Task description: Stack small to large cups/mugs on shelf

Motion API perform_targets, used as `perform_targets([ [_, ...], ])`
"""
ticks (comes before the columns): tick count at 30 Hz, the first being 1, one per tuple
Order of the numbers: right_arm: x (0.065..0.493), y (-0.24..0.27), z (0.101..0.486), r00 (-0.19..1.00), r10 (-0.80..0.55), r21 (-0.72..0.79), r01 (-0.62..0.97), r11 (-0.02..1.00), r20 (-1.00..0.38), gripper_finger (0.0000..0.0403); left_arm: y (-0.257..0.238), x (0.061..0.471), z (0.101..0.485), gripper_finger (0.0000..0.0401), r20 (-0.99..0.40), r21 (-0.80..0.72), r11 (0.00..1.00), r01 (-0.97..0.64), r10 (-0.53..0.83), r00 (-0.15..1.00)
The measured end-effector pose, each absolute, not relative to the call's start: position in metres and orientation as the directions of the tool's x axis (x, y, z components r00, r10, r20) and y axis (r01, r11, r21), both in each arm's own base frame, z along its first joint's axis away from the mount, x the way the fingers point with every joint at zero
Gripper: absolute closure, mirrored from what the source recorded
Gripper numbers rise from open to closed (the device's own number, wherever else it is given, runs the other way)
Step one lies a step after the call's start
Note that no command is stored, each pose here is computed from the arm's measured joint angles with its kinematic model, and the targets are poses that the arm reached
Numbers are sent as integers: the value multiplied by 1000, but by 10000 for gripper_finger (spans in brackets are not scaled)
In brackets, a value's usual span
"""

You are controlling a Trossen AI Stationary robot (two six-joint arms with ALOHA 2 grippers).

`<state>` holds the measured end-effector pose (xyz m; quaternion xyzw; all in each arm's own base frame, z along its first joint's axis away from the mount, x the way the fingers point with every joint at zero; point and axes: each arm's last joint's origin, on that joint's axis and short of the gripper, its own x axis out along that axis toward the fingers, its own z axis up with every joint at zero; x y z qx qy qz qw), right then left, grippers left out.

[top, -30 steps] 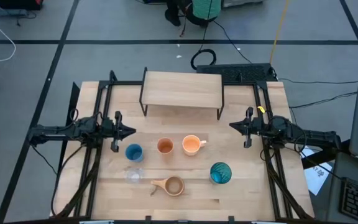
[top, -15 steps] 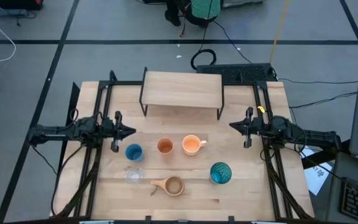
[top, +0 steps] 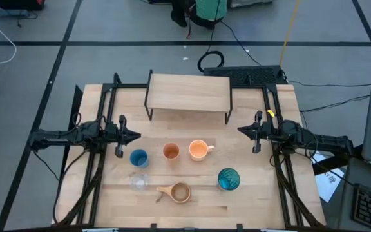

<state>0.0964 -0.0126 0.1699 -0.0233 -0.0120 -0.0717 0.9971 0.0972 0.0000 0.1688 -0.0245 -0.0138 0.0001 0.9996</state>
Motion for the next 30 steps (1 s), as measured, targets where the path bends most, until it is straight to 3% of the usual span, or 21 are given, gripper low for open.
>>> perform_targets([
  [13, 96, -13, 170, 989, -142, -45, 143, 989, 27, 403, 0, 97, 169, 370, 34, -47, 999, -4, 6, 999],
  [19, 96, -13, 170, 989, -142, -45, 143, 989, 27, 403, 0, 97, 173, 370, 73, 21, 1000, -17, 16, 997],
  [30, 96, -13, 170, 989, -143, -45, 144, 989, 29, 403, 2, 97, 174, 371, 79, -30, 998, -58, 60, 995],
])
